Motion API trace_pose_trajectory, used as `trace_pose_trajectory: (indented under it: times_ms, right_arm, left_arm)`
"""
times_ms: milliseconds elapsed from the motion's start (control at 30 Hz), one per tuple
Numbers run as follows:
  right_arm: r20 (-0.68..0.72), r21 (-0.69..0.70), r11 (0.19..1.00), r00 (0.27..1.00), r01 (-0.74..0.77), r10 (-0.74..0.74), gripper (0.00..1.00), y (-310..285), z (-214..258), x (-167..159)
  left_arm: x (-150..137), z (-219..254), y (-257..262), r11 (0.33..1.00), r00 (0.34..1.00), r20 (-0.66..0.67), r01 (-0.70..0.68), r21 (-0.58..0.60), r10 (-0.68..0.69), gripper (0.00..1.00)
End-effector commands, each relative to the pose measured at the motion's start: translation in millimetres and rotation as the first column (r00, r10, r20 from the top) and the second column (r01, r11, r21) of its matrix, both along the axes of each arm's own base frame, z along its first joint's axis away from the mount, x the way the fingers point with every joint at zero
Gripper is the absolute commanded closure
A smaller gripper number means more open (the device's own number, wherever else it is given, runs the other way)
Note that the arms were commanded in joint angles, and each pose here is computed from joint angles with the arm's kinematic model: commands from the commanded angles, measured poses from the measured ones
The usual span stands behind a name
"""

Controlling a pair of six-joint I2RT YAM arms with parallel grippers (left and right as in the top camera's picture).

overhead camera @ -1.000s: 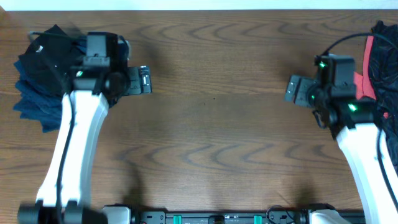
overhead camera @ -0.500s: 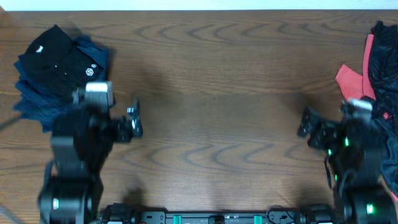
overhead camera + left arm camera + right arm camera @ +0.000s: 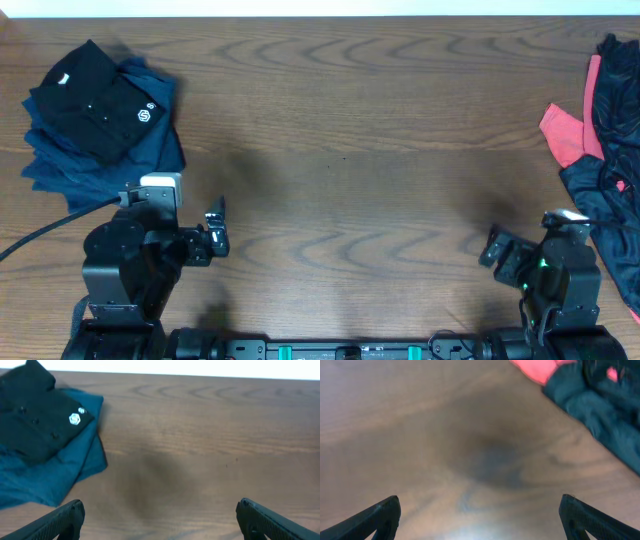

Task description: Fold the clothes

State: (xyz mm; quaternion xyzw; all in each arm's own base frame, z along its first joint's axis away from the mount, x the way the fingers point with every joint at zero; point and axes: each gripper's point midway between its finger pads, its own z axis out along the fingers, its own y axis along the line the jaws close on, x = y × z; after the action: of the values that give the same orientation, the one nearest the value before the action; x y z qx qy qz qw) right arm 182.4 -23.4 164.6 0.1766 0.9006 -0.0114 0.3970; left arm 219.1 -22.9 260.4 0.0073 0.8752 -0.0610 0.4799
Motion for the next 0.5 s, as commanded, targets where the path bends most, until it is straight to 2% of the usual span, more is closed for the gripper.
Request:
trace_pose_trajectory:
  times_ms: [0, 167, 467]
  right_arm:
    - [-0.050, -0.005, 1.000, 0.998, 0.027, -0.027, 0.01, -4, -10, -10]
    - [-0.118, -0.011, 1.000, 0.993, 0.026, -0.027, 0.01, -5, -21, -22]
    - [-0.130, -0.012, 1.000, 0.991, 0.026, -0.027, 0.01, -5, -23, -24]
  left_arm:
    - [-3, -6, -2, 1.000, 1.000, -0.024, 0.016, -0.001, -0.016, 0.02]
    - [-6, -10, -2, 1.000, 0.999, -0.043, 0.016, 0.000, -0.016, 0.02]
    - [-6, -10, -2, 1.000, 0.999, -0.043, 0.016, 0.000, -0.016, 0.02]
